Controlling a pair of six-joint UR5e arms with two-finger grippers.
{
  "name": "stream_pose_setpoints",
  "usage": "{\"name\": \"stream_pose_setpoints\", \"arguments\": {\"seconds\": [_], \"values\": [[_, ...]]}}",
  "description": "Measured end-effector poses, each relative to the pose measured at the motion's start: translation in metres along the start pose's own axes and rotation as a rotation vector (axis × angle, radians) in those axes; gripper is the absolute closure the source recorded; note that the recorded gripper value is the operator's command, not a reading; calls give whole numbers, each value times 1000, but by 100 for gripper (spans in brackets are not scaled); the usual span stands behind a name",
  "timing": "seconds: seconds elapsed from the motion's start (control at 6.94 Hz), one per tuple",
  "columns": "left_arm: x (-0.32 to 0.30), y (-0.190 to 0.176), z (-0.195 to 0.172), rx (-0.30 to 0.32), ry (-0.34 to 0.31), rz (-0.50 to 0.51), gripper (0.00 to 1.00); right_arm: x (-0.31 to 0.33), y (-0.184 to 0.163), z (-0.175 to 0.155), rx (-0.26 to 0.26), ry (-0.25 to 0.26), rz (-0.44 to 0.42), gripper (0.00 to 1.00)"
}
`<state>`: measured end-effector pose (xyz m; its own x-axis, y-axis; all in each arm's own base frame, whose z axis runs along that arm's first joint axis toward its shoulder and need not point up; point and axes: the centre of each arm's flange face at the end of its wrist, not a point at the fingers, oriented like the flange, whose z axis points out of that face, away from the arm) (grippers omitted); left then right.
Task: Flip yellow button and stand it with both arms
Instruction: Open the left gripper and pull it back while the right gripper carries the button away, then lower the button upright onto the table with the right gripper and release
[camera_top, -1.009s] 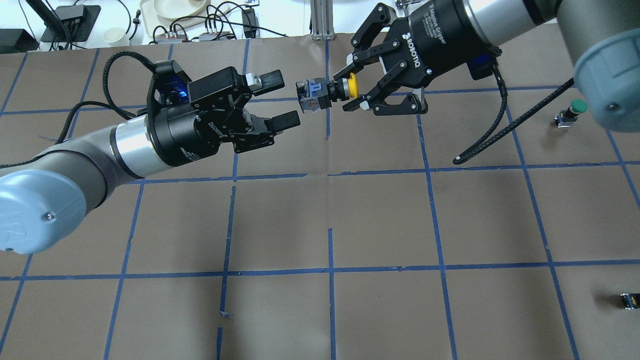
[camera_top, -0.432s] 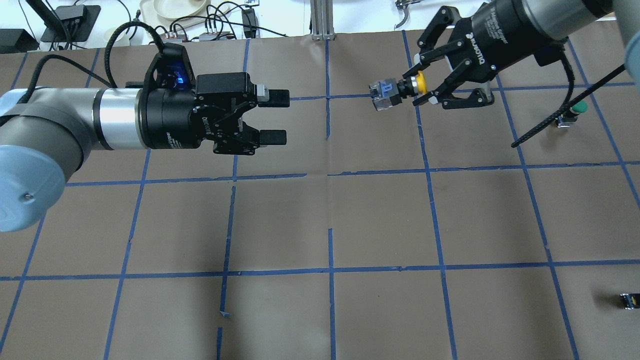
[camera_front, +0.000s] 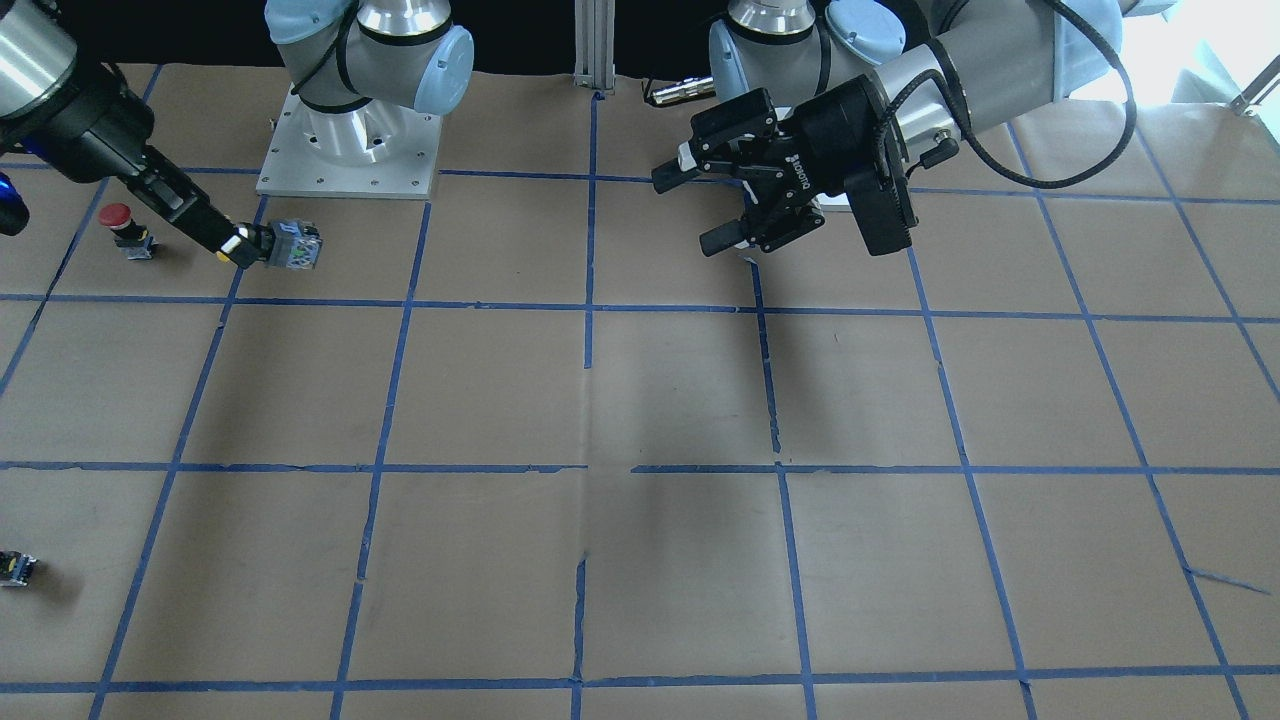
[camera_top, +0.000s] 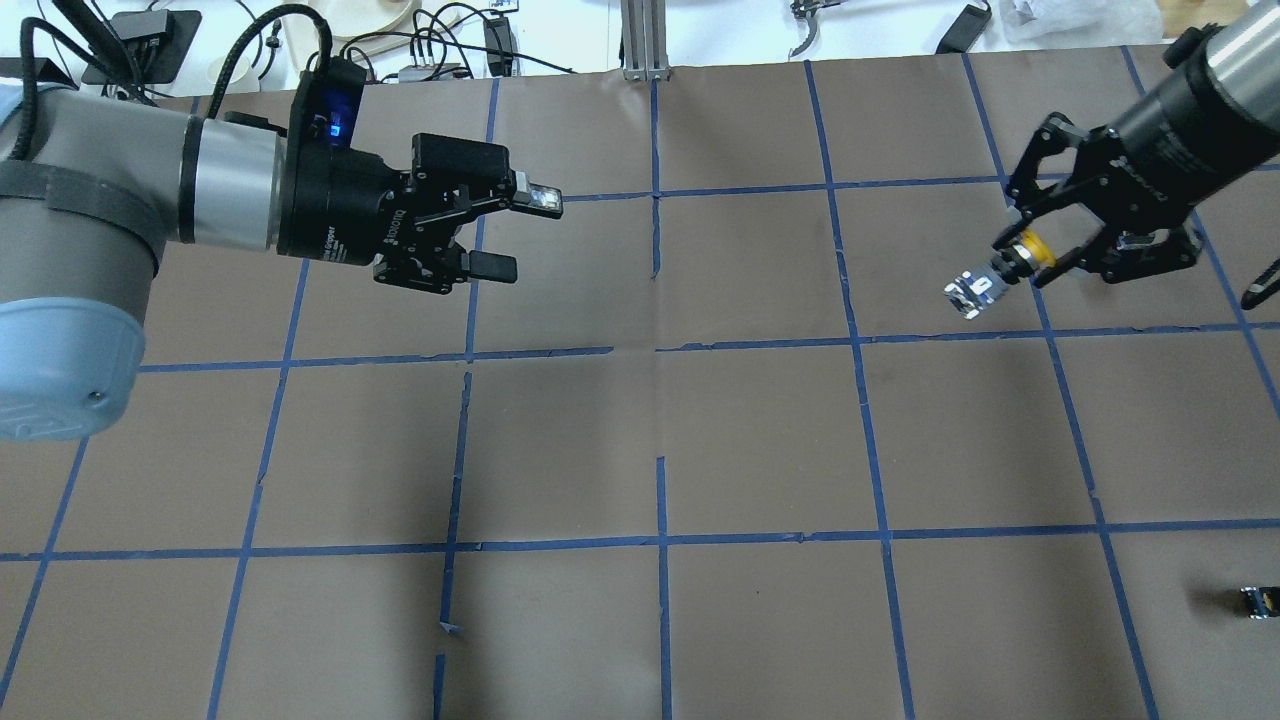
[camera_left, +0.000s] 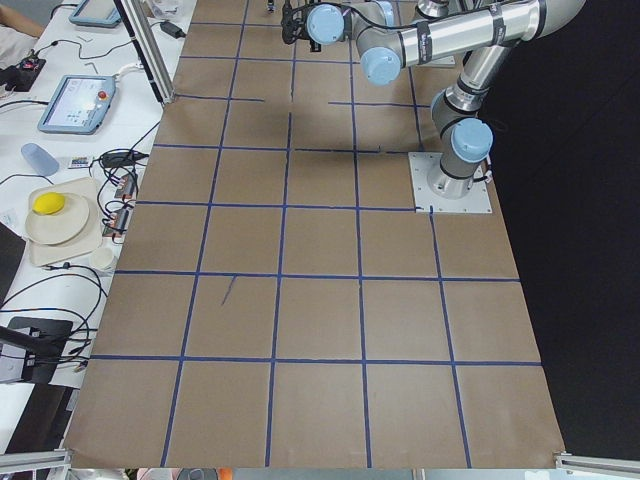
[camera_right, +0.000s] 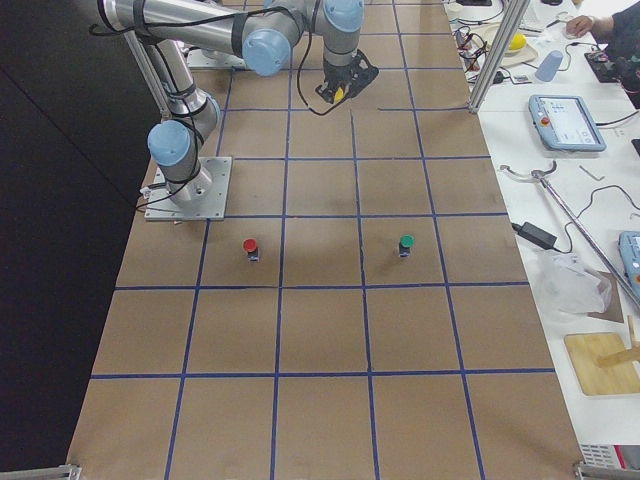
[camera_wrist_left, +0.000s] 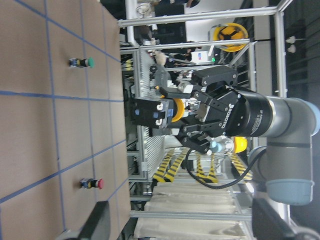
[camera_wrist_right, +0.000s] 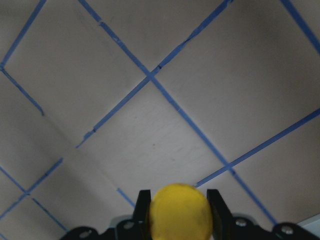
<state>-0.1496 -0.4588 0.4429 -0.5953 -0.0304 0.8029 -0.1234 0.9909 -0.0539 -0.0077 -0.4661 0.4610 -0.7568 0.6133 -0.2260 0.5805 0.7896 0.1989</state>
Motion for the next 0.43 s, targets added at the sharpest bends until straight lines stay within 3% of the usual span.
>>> {"name": "stream_pose_setpoints", "arguments": {"seconds": [0.29, 0.43], "values": [[0, -19, -22, 33, -306, 27, 0, 83, -42, -1, 21, 18, -289, 92], [1, -28, -28, 18, -459, 33, 0, 129, -60, 6, 50, 14, -457, 92]]}}
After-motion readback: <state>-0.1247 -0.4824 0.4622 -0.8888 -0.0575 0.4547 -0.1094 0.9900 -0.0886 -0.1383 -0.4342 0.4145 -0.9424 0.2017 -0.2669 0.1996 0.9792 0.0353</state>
